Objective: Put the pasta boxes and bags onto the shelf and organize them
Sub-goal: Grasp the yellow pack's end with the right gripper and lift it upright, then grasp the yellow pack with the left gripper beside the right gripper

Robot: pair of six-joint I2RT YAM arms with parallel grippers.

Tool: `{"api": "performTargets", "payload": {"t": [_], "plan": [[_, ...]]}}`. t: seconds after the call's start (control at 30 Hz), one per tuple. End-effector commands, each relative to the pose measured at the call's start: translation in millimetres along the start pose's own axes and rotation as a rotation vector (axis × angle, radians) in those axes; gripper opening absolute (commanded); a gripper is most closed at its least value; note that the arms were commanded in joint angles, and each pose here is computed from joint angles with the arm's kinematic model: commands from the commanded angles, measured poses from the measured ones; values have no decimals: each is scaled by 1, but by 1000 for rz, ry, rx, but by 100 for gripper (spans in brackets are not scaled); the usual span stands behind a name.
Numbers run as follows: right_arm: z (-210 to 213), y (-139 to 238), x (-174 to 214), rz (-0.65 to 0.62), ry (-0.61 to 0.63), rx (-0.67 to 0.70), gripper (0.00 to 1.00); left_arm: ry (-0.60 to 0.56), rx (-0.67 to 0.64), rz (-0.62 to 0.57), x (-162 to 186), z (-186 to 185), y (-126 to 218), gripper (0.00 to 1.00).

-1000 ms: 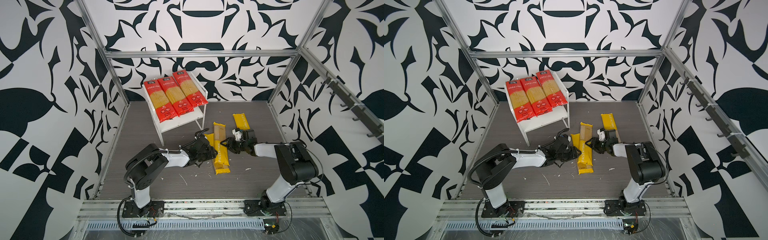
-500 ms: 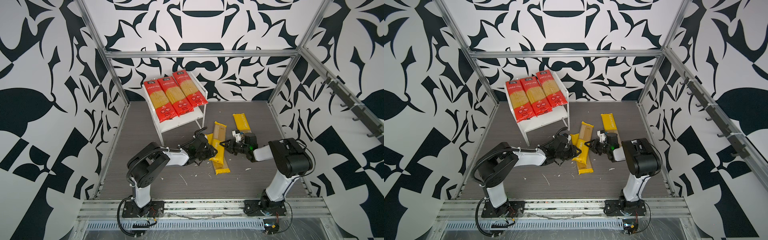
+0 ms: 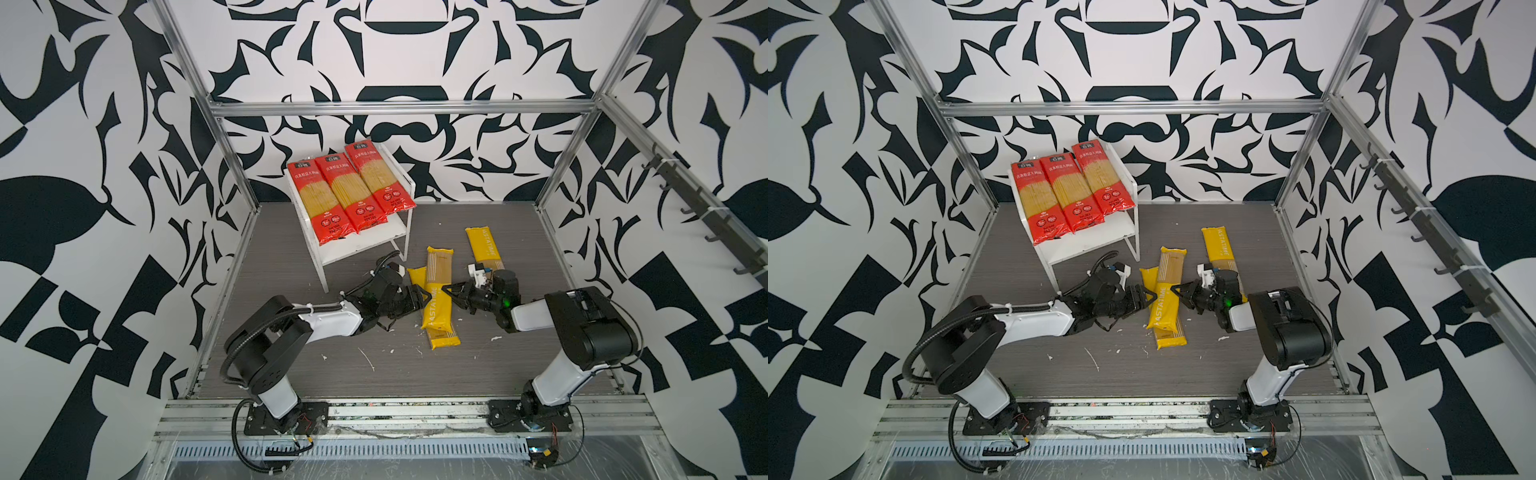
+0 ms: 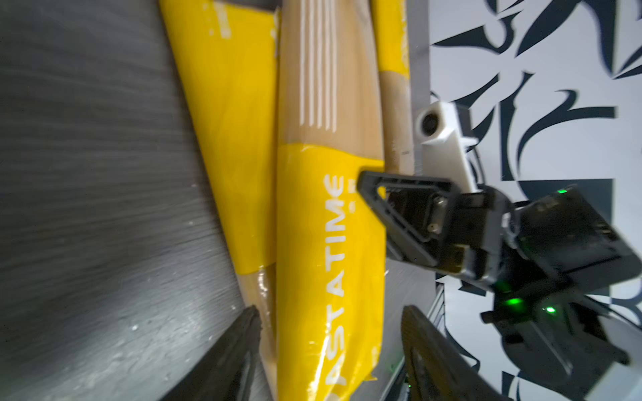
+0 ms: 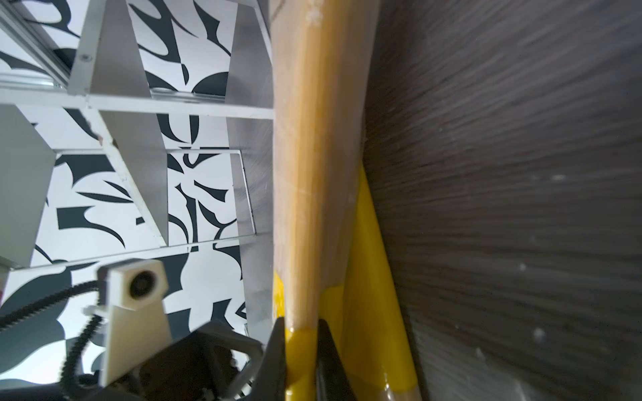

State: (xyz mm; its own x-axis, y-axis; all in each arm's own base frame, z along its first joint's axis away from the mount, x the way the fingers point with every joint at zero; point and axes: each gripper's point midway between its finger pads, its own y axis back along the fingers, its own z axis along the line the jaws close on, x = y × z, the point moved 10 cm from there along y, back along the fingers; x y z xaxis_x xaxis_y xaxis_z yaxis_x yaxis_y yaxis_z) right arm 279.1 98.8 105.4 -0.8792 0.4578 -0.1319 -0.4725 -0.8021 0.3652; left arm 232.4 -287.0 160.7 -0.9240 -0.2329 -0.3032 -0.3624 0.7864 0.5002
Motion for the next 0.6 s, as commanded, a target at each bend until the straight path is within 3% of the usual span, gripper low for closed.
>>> {"api": "performTargets", "payload": {"t": [0.0,0.2,0.4,0.57], "plan": [[35,11,-6,-8,199,-82,2,-36,17,-23,-2,-5,9,69],[56,31,5,-20,335,-63,0,-87,67,-67,-4,-14,23,70],[76,45,12,-43,404,-137,0,-121,149,-90,-5,-26,34,73],[99,62,19,-46,456,-146,0,-199,139,-111,-6,-35,51,76]]}}
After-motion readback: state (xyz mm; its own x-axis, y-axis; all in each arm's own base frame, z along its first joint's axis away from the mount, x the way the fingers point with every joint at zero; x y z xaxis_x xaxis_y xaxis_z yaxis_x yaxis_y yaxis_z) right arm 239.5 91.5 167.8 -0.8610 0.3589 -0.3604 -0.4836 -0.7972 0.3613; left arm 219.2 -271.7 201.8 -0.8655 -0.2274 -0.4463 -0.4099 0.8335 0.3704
